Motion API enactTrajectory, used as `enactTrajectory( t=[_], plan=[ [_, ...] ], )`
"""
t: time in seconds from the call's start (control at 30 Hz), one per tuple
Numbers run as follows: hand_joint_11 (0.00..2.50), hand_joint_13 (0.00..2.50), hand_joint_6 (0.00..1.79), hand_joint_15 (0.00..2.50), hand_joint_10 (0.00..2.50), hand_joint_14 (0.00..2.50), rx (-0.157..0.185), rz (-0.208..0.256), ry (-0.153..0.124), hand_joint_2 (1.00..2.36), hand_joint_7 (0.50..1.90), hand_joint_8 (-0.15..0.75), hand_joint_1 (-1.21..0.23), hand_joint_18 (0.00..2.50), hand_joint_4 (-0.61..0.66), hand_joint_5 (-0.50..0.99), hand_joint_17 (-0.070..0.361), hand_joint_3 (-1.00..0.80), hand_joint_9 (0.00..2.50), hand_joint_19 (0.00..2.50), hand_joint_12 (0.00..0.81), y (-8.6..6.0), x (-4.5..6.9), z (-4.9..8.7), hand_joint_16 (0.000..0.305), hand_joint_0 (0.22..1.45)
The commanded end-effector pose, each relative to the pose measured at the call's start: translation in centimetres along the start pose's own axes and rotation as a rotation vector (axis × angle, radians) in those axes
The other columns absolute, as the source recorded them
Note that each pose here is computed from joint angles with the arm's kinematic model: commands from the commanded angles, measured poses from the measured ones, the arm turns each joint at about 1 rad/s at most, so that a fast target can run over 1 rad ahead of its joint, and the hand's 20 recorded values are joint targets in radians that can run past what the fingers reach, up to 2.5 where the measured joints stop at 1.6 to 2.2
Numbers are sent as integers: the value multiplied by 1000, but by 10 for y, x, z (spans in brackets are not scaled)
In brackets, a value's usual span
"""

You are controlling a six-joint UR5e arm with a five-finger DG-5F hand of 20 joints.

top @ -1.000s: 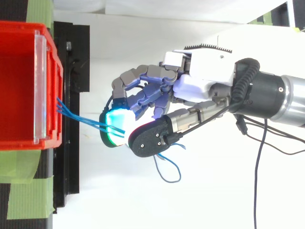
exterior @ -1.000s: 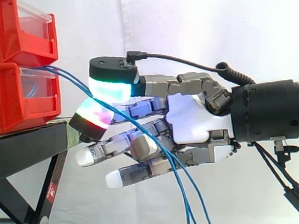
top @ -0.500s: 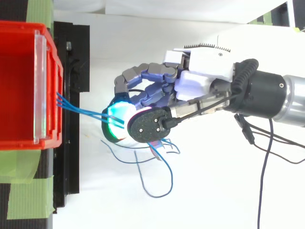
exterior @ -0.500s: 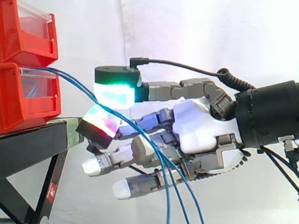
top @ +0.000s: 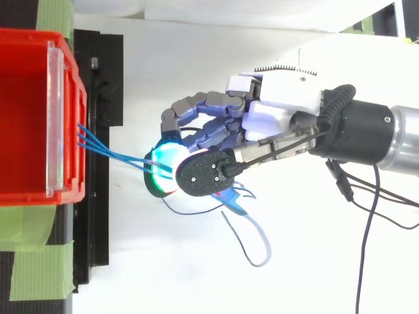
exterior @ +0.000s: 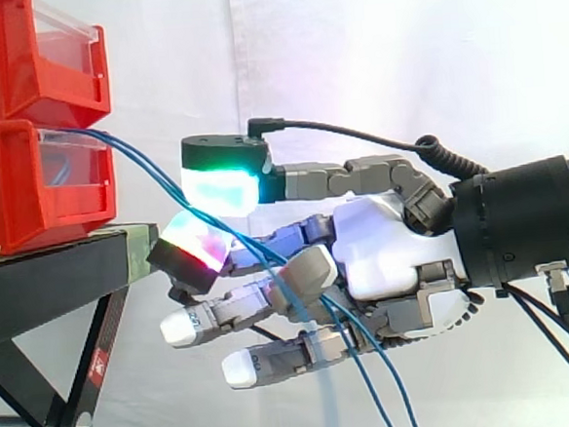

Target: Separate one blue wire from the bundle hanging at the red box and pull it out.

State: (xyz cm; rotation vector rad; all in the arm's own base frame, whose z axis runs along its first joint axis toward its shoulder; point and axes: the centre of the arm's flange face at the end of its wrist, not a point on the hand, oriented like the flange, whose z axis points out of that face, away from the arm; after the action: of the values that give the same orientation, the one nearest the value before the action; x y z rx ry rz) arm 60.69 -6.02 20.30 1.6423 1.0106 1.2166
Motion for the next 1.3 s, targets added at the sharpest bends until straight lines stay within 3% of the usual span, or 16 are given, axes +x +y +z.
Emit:
enactTrajectory(
  t=[0.0,0.1,0.37,0.53,0.7,0.83,1.27],
  plan=[
    [391,1502,814,1191,11,19,-1,0,0,1028,1122,329,-680,623,120,-188,106,-32,621,550,369,0,0,0,47,615],
    [388,1447,815,1145,11,20,0,0,2,1028,1118,326,-681,615,119,-189,106,-34,614,540,386,0,1,0,47,615],
    [374,996,818,440,10,16,0,0,3,1027,1104,329,-685,579,119,-188,109,-32,605,479,529,-1,2,0,48,614],
    [369,938,818,319,10,11,0,0,3,1027,1100,329,-685,570,122,-188,111,-33,597,454,534,-1,2,0,49,614],
    [379,1215,817,584,13,19,1,0,5,1027,1108,334,-682,572,120,-189,108,-42,610,483,483,-1,2,0,48,617],
    [379,1419,816,937,10,24,1,0,5,1027,1116,333,-679,584,127,-190,107,-43,612,511,432,-1,2,0,48,618],
    [413,1493,816,1281,11,18,0,0,3,1028,1111,329,-675,602,130,-191,108,-47,617,559,349,-1,2,0,48,619]
  ],
)
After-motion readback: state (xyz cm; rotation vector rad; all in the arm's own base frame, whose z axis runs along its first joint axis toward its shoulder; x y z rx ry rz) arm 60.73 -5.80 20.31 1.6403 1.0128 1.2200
